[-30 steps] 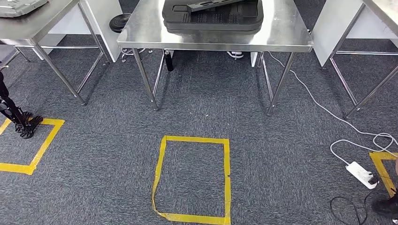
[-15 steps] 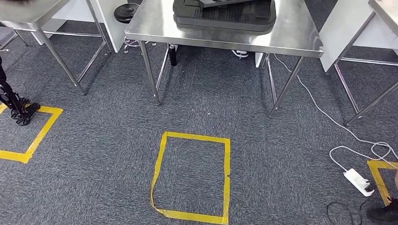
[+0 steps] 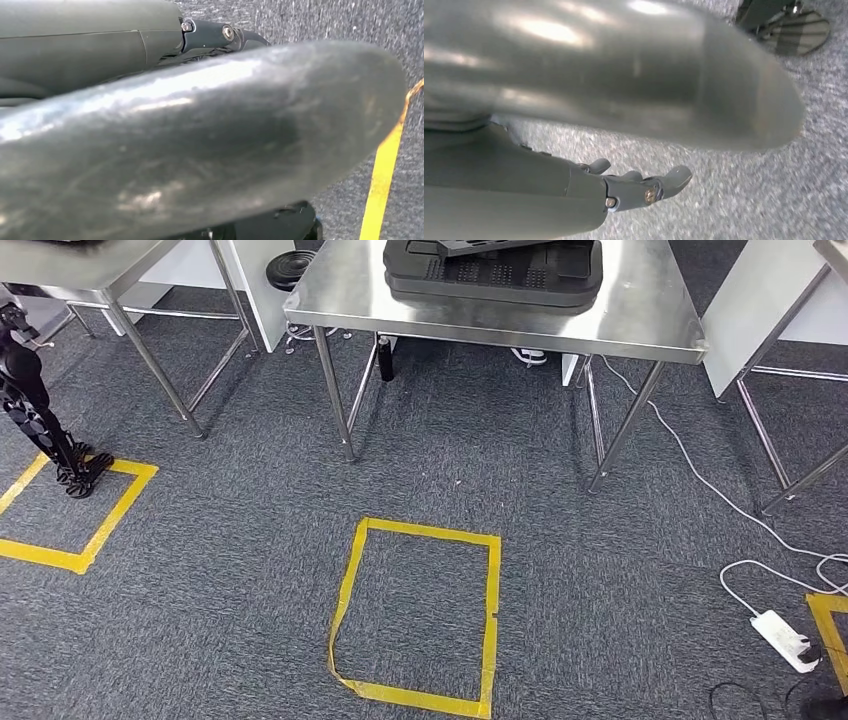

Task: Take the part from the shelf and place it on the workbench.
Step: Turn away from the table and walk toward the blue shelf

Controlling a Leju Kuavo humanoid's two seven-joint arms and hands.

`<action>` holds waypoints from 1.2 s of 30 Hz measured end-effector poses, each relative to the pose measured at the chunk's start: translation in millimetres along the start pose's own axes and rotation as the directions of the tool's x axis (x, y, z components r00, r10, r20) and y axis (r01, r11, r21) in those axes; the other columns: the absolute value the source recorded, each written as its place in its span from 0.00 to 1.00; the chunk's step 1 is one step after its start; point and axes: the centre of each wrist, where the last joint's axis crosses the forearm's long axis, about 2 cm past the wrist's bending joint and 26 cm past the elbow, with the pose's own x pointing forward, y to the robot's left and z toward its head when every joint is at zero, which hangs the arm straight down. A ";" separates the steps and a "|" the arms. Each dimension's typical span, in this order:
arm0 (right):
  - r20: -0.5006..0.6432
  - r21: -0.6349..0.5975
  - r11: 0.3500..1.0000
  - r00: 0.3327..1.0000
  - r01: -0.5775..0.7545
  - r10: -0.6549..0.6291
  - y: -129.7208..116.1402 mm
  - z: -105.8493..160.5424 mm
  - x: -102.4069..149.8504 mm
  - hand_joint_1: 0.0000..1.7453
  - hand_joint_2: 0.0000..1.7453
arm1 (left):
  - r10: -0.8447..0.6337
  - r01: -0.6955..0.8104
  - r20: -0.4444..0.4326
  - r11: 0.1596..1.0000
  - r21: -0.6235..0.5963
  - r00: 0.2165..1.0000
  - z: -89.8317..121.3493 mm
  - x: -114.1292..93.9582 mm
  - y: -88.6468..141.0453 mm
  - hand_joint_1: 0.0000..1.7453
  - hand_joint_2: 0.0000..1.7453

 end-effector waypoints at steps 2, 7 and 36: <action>0.000 -0.002 1.000 1.000 -0.014 0.014 0.1 0.0 -0.8 0.00 0.00 | 0.001 -0.001 -0.001 1.000 -0.002 1.000 0.0 0.0 -0.2 0.00 0.00; 0.003 0.001 1.000 1.000 -0.030 0.030 2.3 0.5 -0.7 0.00 0.75 | 0.009 -0.009 0.000 1.000 0.000 1.000 0.1 -0.7 0.4 0.00 0.00; 0.006 0.005 0.999 0.999 -0.054 0.054 6.4 1.5 -0.6 0.00 1.00 | -0.055 0.055 -0.004 0.997 0.049 0.998 0.9 -0.3 -3.2 0.00 0.00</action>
